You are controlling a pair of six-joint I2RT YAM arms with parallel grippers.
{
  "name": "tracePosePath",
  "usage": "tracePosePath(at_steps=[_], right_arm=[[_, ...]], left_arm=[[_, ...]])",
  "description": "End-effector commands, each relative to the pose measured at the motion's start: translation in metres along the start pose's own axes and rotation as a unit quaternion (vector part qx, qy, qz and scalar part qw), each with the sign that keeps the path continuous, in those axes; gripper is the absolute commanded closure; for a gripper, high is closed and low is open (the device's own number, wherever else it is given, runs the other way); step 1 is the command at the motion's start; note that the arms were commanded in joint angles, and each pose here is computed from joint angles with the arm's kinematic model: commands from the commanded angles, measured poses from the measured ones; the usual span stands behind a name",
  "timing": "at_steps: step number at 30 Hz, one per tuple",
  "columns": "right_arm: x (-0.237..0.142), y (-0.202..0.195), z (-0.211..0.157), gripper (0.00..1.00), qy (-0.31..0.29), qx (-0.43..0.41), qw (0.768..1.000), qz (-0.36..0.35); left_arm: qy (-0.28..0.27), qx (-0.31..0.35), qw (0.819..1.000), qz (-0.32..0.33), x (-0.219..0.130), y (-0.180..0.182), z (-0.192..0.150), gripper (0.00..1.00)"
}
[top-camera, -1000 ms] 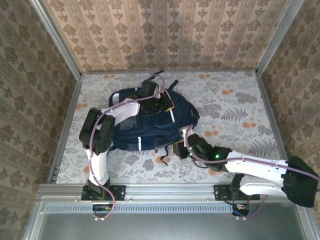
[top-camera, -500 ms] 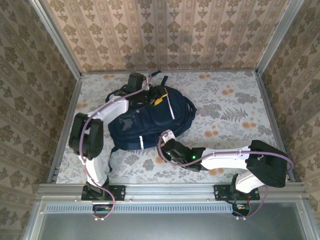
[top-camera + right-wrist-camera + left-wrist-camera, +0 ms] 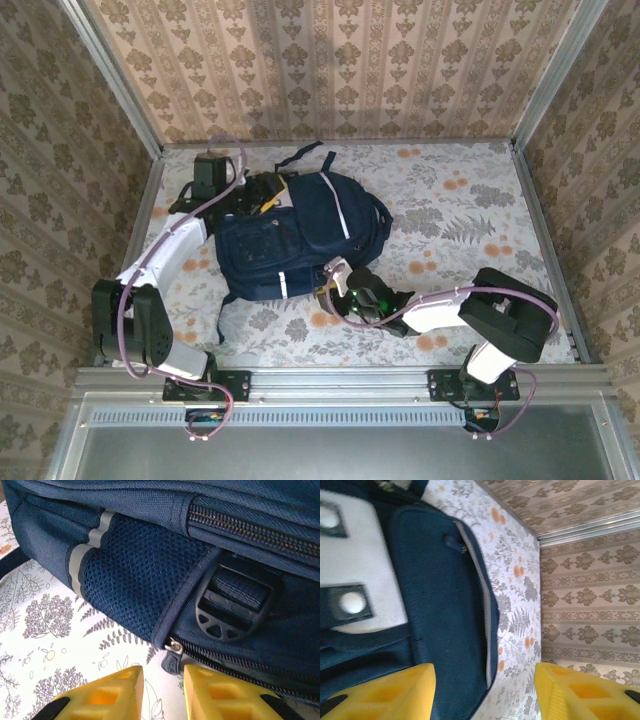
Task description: Pack the student bag
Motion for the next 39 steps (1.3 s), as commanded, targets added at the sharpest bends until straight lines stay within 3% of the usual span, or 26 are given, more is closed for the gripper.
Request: tracePosePath(at_steps=[1,21,29,34,39], right_arm=[[0.01,0.004,0.003,0.71,0.002,0.013,1.0,0.022],[0.013,0.012,0.003,0.66,0.058,0.032,0.998,0.023],[-0.002,0.002,-0.004,0.62,0.009,0.034,0.999,0.041],[0.012,-0.002,-0.021,0.58,-0.014,-0.018,0.997,0.072],[0.028,-0.006,-0.029,0.59,-0.027,-0.001,0.997,0.07]], left_arm=[[0.012,0.011,1.0,-0.016,-0.005,0.006,0.0,0.45],[0.002,-0.029,0.999,-0.044,-0.009,0.025,0.009,0.46],[-0.004,-0.037,0.998,-0.045,-0.011,0.031,0.011,0.46],[-0.007,-0.036,0.998,-0.049,-0.011,0.03,0.013,0.46],[-0.004,-0.038,0.998,-0.048,-0.011,0.034,0.013,0.46]])
Point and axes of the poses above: each hand's point on the last joint's axis, 136 mm out from that joint toward the fingers, its own x axis out along the fingers, its own y axis along the line the jaws close on, z = x × y, the point moved 9 cm from there along -x, back along the fingers, and after that the axes turned 4 degrees about -x, right-handed, at the moved point
